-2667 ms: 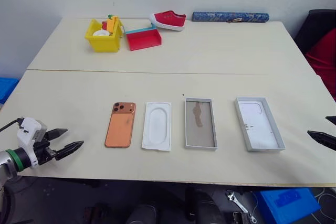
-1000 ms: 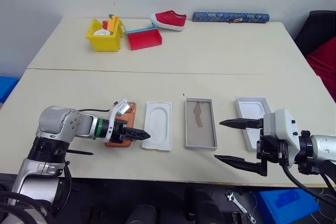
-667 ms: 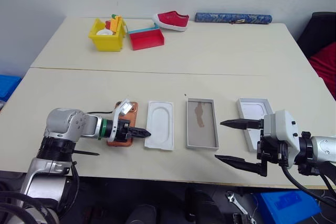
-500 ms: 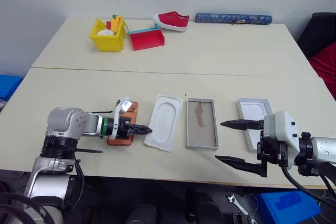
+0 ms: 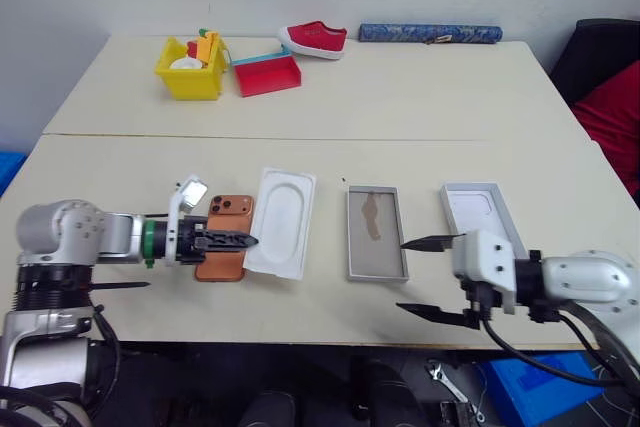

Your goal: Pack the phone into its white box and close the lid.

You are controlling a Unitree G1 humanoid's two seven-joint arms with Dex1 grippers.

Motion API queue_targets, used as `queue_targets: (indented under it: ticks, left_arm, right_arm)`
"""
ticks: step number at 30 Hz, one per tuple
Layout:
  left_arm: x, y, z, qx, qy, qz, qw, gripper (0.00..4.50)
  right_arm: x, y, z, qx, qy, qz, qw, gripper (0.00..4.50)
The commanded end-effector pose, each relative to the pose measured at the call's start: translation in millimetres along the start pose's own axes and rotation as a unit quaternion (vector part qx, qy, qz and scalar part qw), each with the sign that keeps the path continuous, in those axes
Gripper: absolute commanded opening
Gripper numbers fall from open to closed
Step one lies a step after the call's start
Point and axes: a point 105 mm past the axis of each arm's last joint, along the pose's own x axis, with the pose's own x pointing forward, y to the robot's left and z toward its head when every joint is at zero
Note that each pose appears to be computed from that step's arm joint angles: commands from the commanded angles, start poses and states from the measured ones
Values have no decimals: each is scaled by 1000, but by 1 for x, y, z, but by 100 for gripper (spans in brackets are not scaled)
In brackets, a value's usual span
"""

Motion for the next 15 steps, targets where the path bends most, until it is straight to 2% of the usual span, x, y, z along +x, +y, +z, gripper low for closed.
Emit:
queue_targets:
  ticks: [1, 8, 12, 15]
  left_arm:
    - [-3, -14, -2, 10, -11, -38, 999, 0]
    - [7, -18, -5, 13, -32, -51, 998, 0]
    - [19, -24, -5, 16, -32, -63, 997, 0]
    - [31, -28, -4, 19, -29, -71, 997, 0]
  right_arm:
    - [15, -3, -8, -29, 8, 16, 999, 391]
    - [37, -13, -31, -39, 21, 16, 999, 163]
    - [33, -6, -28, -50, 14, 32, 998, 11]
    - [24, 6, -17, -62, -1, 57, 996, 5]
